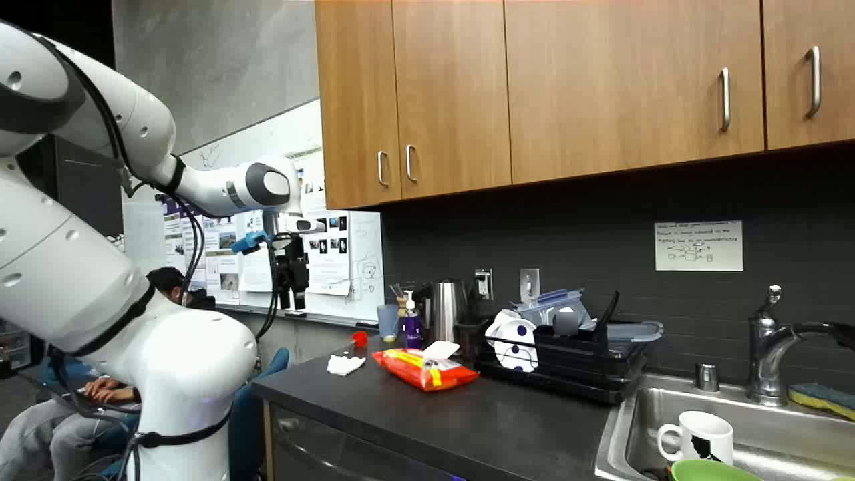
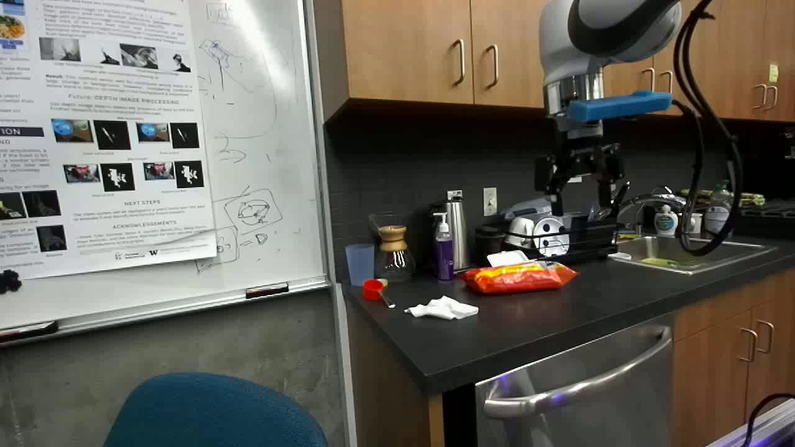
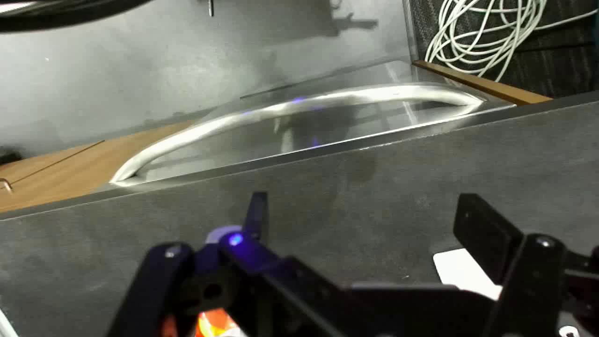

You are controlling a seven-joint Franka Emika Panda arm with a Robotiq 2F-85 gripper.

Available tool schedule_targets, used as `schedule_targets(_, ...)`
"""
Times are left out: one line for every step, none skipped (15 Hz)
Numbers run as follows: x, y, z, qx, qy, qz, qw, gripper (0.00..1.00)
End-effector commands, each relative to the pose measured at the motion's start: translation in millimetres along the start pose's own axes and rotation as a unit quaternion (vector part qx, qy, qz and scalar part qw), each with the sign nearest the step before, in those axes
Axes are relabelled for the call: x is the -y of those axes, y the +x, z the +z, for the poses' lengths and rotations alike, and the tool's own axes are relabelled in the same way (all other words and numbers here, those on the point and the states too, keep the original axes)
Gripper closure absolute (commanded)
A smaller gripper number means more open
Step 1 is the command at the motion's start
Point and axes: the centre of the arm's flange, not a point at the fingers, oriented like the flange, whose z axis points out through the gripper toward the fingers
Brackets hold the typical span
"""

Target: Close the pack of wipes

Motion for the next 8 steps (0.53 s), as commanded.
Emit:
schedule_targets(0.0,0.0,0.0,0.000,0.000,0.000,1.0000,0.00)
schedule_targets(0.0,0.0,-0.1,0.000,0.000,0.000,1.0000,0.00)
schedule_targets(0.0,0.0,-0.1,0.000,0.000,0.000,1.0000,0.00)
schedule_targets(0.0,0.0,-0.1,0.000,0.000,0.000,1.0000,0.00)
schedule_targets(0.0,0.0,-0.1,0.000,0.000,0.000,1.0000,0.00)
schedule_targets(0.0,0.0,-0.1,0.000,0.000,0.000,1.0000,0.00)
schedule_targets(0.0,0.0,-0.1,0.000,0.000,0.000,1.0000,0.00)
schedule_targets(0.6,4.9,1.2,-0.002,-0.002,0.002,1.0000,0.00)
